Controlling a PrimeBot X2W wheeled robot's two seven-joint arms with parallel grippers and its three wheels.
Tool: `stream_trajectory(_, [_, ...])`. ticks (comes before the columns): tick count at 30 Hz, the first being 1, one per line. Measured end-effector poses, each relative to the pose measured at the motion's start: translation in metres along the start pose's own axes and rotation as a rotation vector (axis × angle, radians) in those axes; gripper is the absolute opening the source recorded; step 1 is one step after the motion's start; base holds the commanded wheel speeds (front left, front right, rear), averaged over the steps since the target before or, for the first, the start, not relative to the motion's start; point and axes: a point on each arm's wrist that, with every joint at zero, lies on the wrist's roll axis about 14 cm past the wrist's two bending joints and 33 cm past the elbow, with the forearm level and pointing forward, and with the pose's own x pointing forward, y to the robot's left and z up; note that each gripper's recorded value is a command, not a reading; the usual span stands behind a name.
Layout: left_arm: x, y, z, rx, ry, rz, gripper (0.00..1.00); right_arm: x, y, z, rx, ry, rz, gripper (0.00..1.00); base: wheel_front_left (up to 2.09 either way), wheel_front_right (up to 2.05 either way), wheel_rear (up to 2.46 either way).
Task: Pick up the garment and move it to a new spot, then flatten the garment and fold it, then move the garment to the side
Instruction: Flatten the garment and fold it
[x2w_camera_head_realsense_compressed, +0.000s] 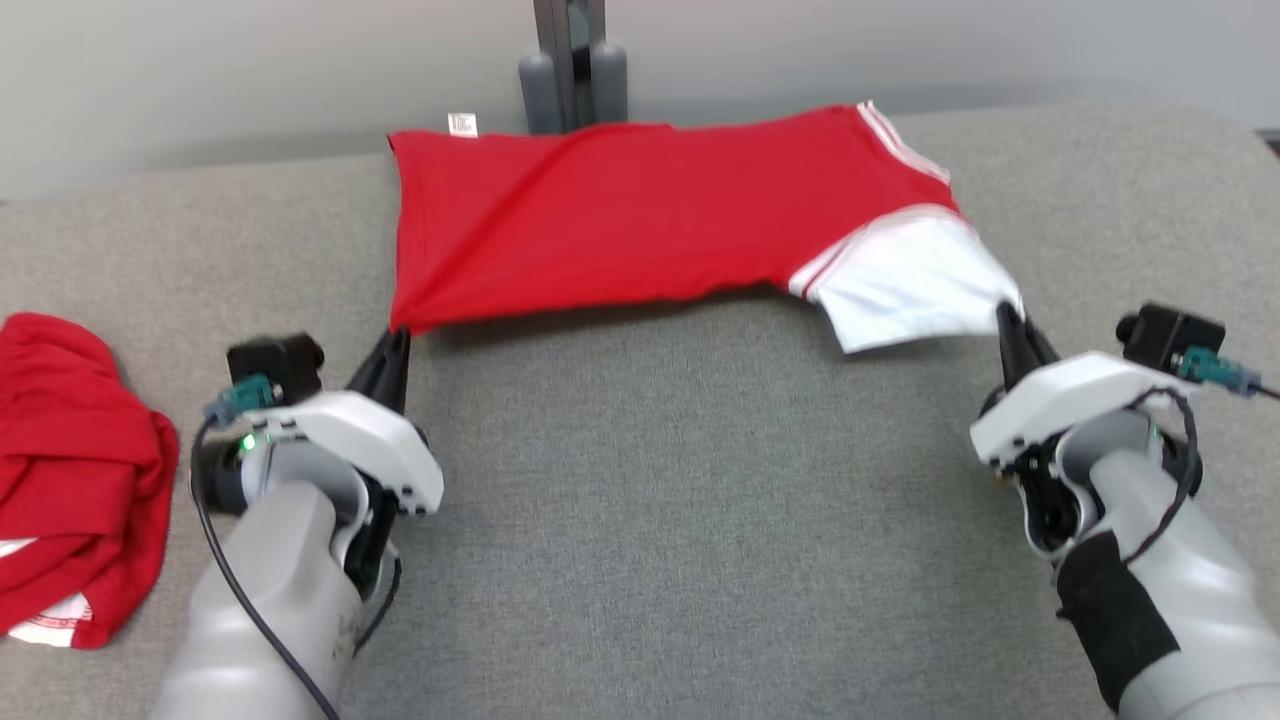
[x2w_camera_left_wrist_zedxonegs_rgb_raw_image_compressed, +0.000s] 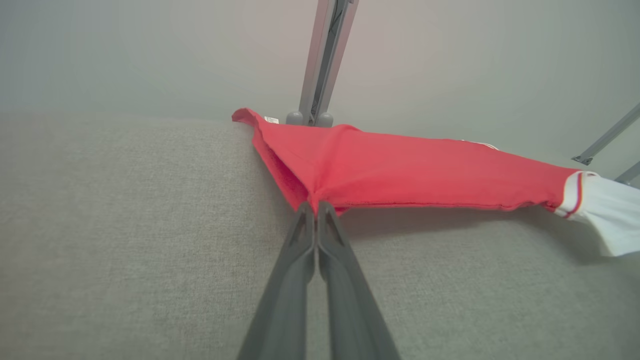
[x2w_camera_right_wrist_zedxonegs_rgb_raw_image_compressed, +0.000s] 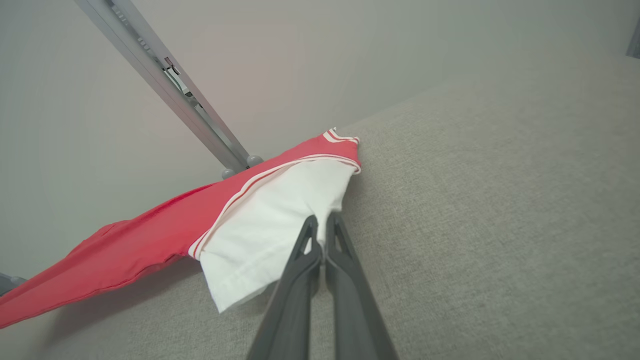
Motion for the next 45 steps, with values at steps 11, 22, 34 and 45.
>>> stream_trajectory(11, [-0.055,-0.011,-0.043,0.014,0.093,-0.01,0.0,-0.053,-0.018,-0.03,0.022,0.091,-0.026,0.0,0.0,0.0,0.0])
stream_trajectory(22, [-0.087,-0.009,-0.058,0.089,0.106,-0.034,0.0,-0.079,-0.025,-0.043,0.142,0.149,-0.024,0.0,0.0,0.0,0.0])
stream_trajectory(34, [-0.114,-0.009,-0.071,0.148,0.102,-0.059,0.0,-0.105,-0.021,-0.062,0.239,0.22,0.027,0.0,0.0,0.0,0.0])
stream_trajectory(45, [-0.127,-0.005,-0.078,0.156,0.103,-0.066,0.0,-0.13,-0.031,-0.079,0.302,0.264,0.031,0.0,0.0,0.0,0.0])
